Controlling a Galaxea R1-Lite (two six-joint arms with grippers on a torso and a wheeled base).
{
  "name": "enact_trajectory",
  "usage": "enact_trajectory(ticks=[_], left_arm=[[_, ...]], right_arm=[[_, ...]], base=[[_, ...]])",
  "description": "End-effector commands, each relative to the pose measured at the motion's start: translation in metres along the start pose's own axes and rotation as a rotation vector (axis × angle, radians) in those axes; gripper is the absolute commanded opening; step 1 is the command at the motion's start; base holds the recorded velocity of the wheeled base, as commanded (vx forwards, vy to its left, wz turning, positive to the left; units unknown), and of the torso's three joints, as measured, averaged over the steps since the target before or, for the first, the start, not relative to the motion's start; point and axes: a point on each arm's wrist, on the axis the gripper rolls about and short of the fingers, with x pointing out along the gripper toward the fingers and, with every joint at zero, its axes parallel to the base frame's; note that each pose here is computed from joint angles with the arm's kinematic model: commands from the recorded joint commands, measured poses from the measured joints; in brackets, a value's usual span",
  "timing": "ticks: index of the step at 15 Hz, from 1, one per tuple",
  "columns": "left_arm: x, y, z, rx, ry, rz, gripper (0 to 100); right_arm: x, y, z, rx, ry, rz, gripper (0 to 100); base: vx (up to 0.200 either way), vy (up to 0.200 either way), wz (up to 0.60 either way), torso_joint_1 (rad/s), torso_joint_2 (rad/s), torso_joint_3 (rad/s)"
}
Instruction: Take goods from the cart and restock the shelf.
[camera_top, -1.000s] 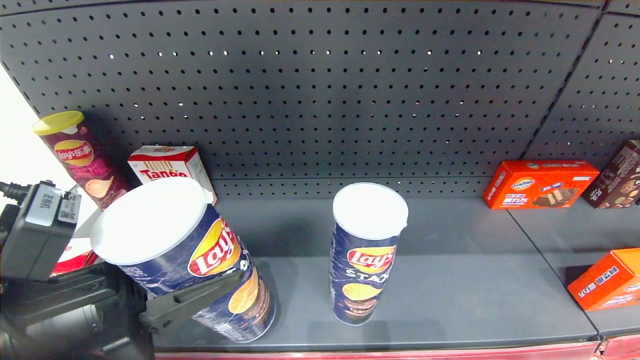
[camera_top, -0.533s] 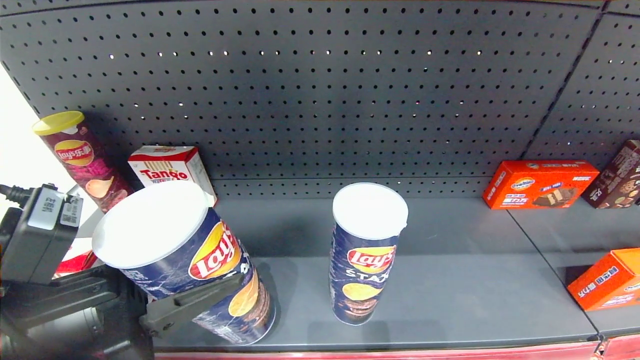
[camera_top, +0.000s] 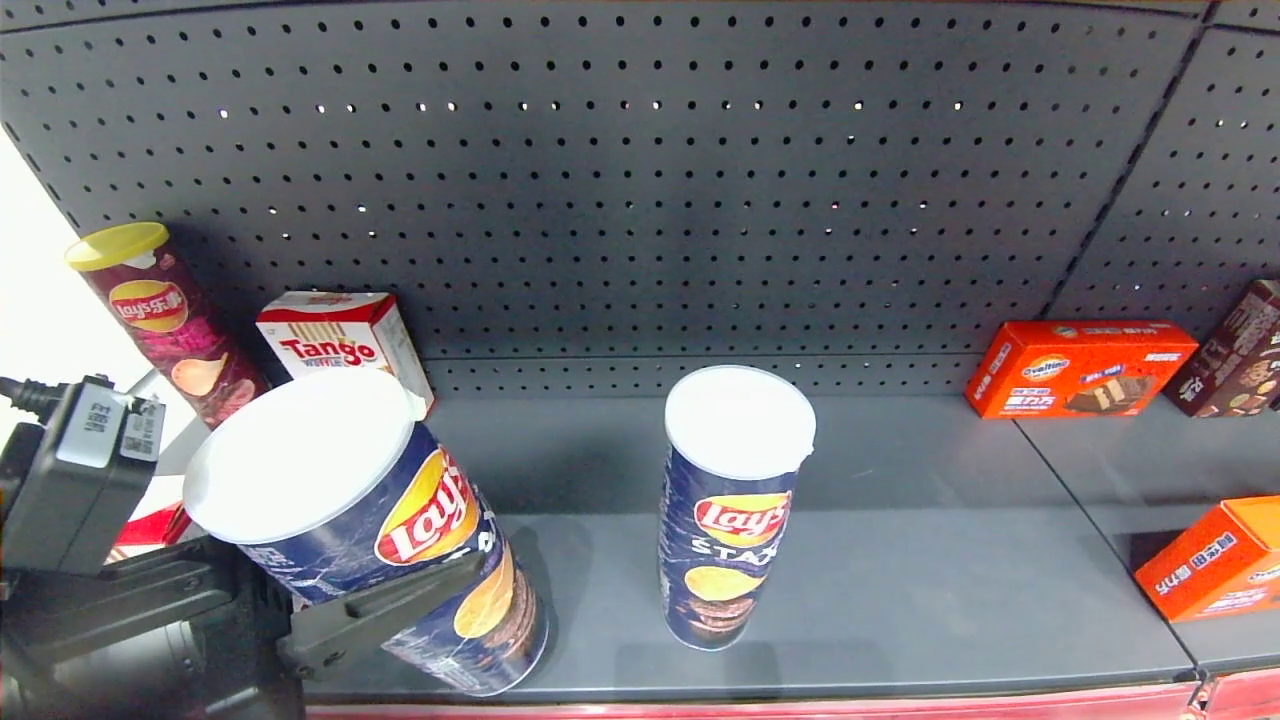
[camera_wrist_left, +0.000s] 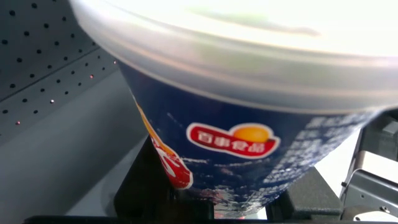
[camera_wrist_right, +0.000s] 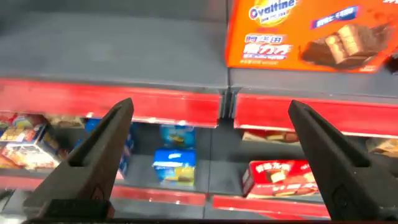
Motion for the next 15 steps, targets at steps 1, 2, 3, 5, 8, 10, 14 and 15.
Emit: enact_trajectory(ticks=[1, 2, 3, 5, 8, 10, 14, 15], left_arm=[[-0.002, -0.002, 0.0, 0.0, -0.002, -0.012, 0], [-0.002, -0.003, 0.001, 0.002, -0.006, -0.016, 0], [-0.001, -0.002, 0.002, 0.005, -0.011, -0.017, 0], [0.0, -0.002, 0.004, 0.007, -0.014, -0.015, 0], [0.001, -0.001, 0.007, -0.012, -0.02, -0.013, 0], [0.005, 0.002, 0.009, -0.031, -0.02, -0.009, 0], [0.017, 0.01, 0.012, -0.038, -0.01, 0.035, 0], [0.02, 0.012, 0.012, -0.04, -0.006, 0.029, 0]], right_arm=[[0.001, 0.002, -0.001, -0.015, -0.003, 0.098, 100], [0.001, 0.003, -0.001, -0.018, -0.004, 0.121, 100], [0.001, 0.003, -0.001, -0.016, -0.004, 0.123, 100], [0.001, 0.003, -0.001, -0.016, -0.004, 0.123, 100], [0.001, 0.003, -0.001, -0.01, -0.002, 0.12, 100], [0.001, 0.003, -0.001, -0.022, -0.004, 0.132, 100], [-0.007, 0.0, -0.003, 0.004, -0.102, 0.212, 100], [-0.006, 0.0, -0.009, 0.013, -0.047, 0.2, 100]], base=[[0.0, 0.0, 0.0, 0.0, 0.0, 0.0], [0.0, 0.0, 0.0, 0.0, 0.0, 0.0], [0.0, 0.0, 0.0, 0.0, 0.0, 0.0], [0.0, 0.0, 0.0, 0.0, 0.0, 0.0], [0.0, 0.0, 0.0, 0.0, 0.0, 0.0], [0.0, 0.0, 0.0, 0.0, 0.0, 0.0], [0.0, 0.0, 0.0, 0.0, 0.0, 0.0], [0.0, 0.0, 0.0, 0.0, 0.0, 0.0]])
